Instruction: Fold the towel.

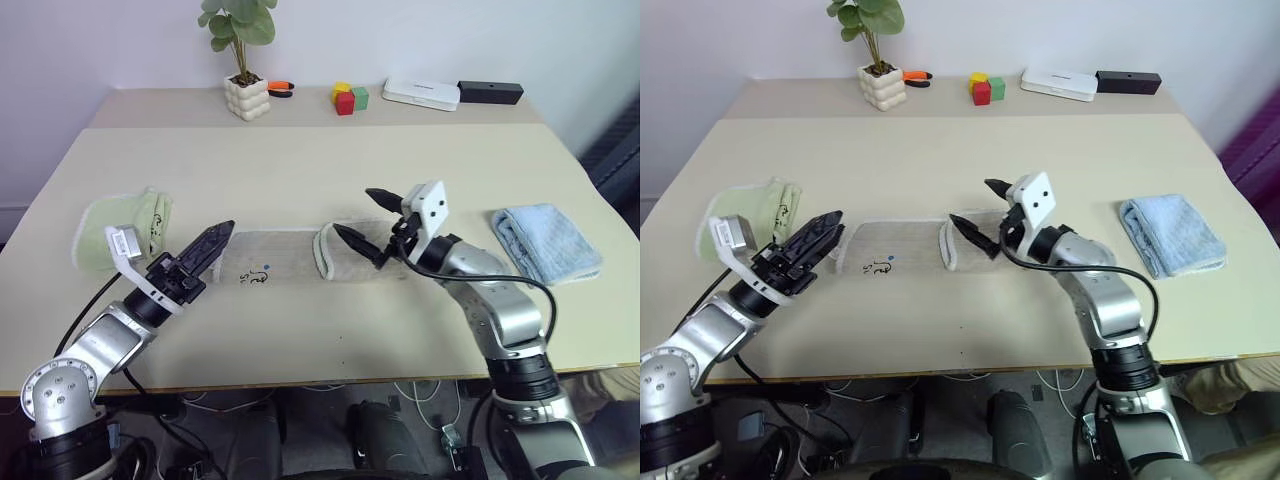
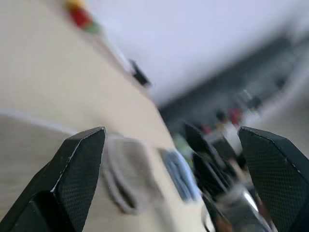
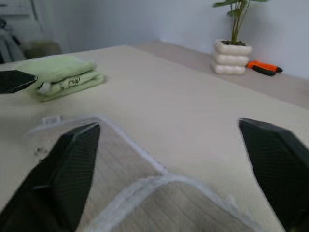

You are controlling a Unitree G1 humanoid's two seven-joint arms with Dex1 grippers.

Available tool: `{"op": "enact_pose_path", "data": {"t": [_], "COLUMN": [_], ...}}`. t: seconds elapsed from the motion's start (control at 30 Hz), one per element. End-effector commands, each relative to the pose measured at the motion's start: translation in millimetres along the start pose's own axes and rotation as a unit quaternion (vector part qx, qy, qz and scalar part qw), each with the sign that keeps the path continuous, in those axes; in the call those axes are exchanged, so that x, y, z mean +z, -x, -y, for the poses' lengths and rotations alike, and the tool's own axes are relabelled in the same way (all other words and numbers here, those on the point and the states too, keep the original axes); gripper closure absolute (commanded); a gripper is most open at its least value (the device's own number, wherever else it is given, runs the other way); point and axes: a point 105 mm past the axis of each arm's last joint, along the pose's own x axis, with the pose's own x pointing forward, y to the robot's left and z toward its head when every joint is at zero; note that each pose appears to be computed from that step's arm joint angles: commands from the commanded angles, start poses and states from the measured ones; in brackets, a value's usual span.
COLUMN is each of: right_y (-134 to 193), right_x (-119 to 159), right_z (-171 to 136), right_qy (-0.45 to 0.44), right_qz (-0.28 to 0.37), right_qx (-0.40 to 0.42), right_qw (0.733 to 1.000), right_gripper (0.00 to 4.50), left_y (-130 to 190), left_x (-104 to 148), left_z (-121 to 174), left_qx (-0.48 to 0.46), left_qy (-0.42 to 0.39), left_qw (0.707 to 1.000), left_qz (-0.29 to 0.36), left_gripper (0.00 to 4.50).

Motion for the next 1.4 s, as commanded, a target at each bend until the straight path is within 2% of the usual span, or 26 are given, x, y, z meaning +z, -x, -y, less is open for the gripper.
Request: {"op": "enact_pose_path", "data": {"t": [0.03,0.13,0.23,0.3,0.4,0.53,0.9,1.2,1.3,1.4], "right_y": [4,4,4,6,11,22,17,14,13,14], "right_x": [10,9,12,14,17,21,20,22,23,23], "right_z": [1,0,1,3,7,9,3,2,2,2], "right_qy": [0.022,0.021,0.015,0.022,0.027,0.051,0.041,0.046,0.05,0.052], "right_qz": [0.004,-0.004,-0.003,-0.006,-0.01,-0.027,-0.022,-0.021,-0.022,-0.023], "right_qx": [0.014,0.023,0.029,0.032,0.035,0.058,0.056,0.051,0.05,0.047], "right_qw": [1.0,1.0,0.999,0.999,0.999,0.997,0.997,0.997,0.997,0.997], "right_gripper": [0.03,0.03,0.03,0.03,0.03,0.03,0.03,0.03,0.0,0.0], "left_y": [5,10,23,28,32,39,28,3,-3,-8], "left_x": [13,6,10,-5,-11,-31,-38,-45,-47,-46], "left_z": [-6,-8,-19,-23,-26,-45,-57,-65,-67,-68], "left_qx": [0.078,0.106,0.14,0.169,0.189,0.249,0.264,0.248,0.247,0.243], "left_qy": [0.056,0.101,0.146,0.163,0.18,0.19,0.174,0.191,0.196,0.197], "left_qw": [0.992,0.986,0.972,0.969,0.962,0.949,0.949,0.949,0.949,0.95], "left_qz": [0.076,0.084,0.123,0.085,0.076,0.029,-0.009,-0.026,-0.028,-0.024], "left_gripper": [0.0,0.0,0.0,0.0,0.0,0.0,0.0,0.0,0.81,2.32]}}
